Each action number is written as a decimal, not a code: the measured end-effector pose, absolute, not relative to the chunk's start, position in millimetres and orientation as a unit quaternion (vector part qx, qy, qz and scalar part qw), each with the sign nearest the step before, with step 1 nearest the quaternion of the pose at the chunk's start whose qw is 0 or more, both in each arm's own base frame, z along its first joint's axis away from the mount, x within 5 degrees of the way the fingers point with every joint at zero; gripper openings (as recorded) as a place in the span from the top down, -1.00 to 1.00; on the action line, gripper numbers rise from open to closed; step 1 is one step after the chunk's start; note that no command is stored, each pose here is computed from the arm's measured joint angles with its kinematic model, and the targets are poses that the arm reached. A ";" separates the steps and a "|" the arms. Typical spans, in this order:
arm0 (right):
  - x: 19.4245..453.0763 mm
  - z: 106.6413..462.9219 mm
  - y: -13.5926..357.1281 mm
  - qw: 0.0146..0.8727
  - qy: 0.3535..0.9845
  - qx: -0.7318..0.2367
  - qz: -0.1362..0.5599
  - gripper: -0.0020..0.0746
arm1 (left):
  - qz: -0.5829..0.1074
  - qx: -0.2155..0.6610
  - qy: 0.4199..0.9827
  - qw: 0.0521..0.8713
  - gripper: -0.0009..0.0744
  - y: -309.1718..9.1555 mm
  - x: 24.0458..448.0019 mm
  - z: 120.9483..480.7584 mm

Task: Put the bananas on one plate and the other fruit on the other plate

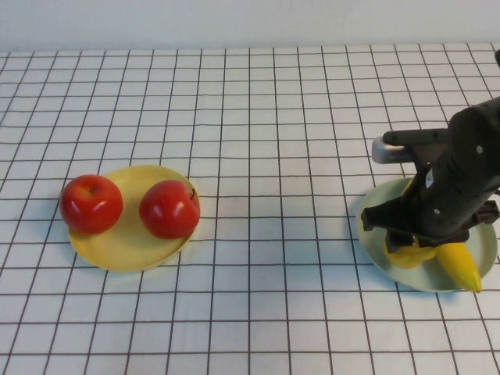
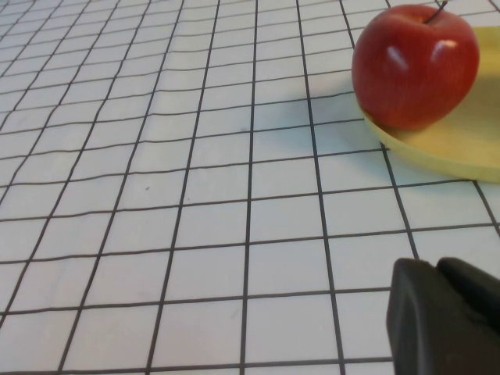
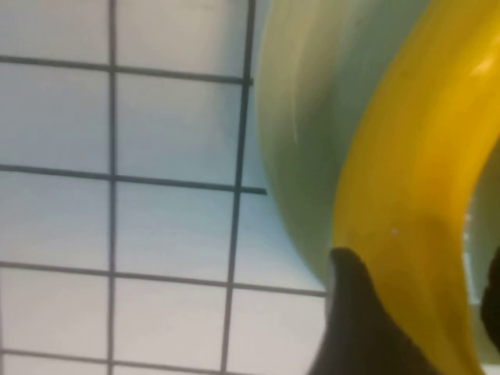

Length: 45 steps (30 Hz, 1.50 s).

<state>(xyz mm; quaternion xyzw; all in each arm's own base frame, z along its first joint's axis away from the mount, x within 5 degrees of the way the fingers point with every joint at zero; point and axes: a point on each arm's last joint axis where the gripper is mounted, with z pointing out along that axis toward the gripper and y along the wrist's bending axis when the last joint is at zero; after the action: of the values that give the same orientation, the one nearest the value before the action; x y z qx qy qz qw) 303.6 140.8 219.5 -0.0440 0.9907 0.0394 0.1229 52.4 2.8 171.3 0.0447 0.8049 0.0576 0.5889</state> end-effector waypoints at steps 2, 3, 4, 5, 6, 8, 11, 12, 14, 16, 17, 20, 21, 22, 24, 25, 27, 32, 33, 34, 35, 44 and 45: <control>299.1 238.2 138.2 0.147 0.987 -0.045 0.047 0.15 | 0.058 0.045 0.805 0.589 0.98 2.8 52.4 171.3; 296.8 246.2 136.7 0.157 0.985 -0.046 0.049 0.19 | 0.058 0.045 0.805 0.589 0.98 2.8 52.4 171.3; 293.1 255.9 134.5 0.170 0.983 -0.047 0.052 0.22 | 0.058 0.045 0.805 0.589 0.98 2.8 52.4 171.3; 289.1 266.0 132.1 0.184 0.980 -0.048 0.054 0.25 | 0.058 0.045 0.805 0.589 0.98 2.8 52.4 171.3; 285.7 273.5 130.1 0.194 0.978 -0.049 0.055 0.28 | 0.058 0.045 0.805 0.589 0.98 2.8 52.4 171.3; 276.8 291.7 124.9 0.219 0.973 -0.050 0.060 0.32 | 0.058 0.045 0.805 0.589 0.98 2.8 52.4 171.3; 262.8 316.9 117.4 0.257 0.962 -0.051 0.069 0.43 | 0.058 0.045 0.805 0.589 0.98 2.8 52.4 171.3; 257.0 326.3 114.3 0.273 0.958 -0.051 0.073 0.49 | 0.058 0.045 0.805 0.589 0.98 2.8 52.4 171.3; 242.6 342.5 107.3 0.309 0.946 -0.051 0.087 0.68 | 0.058 0.045 0.805 0.589 0.98 2.8 52.4 171.3; 226.0 352.3 99.2 0.350 0.930 -0.051 0.101 0.84 | 0.058 0.045 0.805 0.589 0.98 2.8 52.4 171.3; 215.0 356.1 94.2 0.376 0.918 -0.052 0.112 0.90 | 0.058 0.045 0.805 0.589 0.98 2.8 52.4 171.3; 179.2 356.9 78.3 0.447 0.882 -0.054 0.142 0.96 | 0.058 0.045 0.805 0.589 0.98 2.8 52.4 171.3; 165.6 357.5 72.3 0.471 0.867 -0.053 0.153 0.97 | 0.058 0.045 0.805 0.589 0.98 2.8 52.4 171.3; 152.3 354.2 66.9 0.492 0.853 -0.051 0.167 0.97 | 0.058 0.045 0.805 0.589 0.98 2.8 52.4 171.3; 129.3 348.9 57.3 0.532 0.824 -0.048 0.191 0.98 | 0.058 0.045 0.805 0.589 0.98 2.8 52.4 171.3; 117.4 345.9 52.0 0.550 0.809 -0.047 0.200 0.98 | 0.058 0.045 0.805 0.589 0.98 2.8 52.4 171.3; 97.2 341.6 42.5 0.581 0.785 -0.046 0.211 0.98 | 0.058 0.045 0.805 0.589 0.98 2.8 52.4 171.3; 59.3 330.0 23.1 0.627 0.748 -0.049 0.212 0.99 | 0.058 0.045 0.805 0.589 0.98 2.8 52.4 171.3; 52.9 328.1 19.6 0.629 0.747 -0.048 0.210 0.99 | 0.058 0.045 0.805 0.589 0.98 2.8 52.4 171.3; 49.6 326.2 17.7 0.629 0.748 -0.048 0.208 0.99 | 0.058 0.045 0.805 0.589 0.98 2.8 52.4 171.3; 45.8 324.6 15.4 0.629 0.748 -0.048 0.205 0.99 | 0.058 0.045 0.805 0.589 0.98 2.8 52.4 171.3; 39.2 317.6 7.3 0.647 0.744 -0.068 0.156 0.99 | 0.058 0.045 0.805 0.589 0.98 2.8 52.4 171.3; 40.2 315.7 7.7 0.647 0.743 -0.071 0.153 0.99 | 0.058 0.045 0.805 0.589 0.98 2.8 52.4 171.3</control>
<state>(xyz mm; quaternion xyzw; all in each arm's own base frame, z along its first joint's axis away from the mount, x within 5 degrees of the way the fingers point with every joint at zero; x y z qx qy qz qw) 40.2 7.7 315.7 -0.0708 0.7434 0.1529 0.6473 52.4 2.8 171.3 0.0447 0.8049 0.0576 0.5889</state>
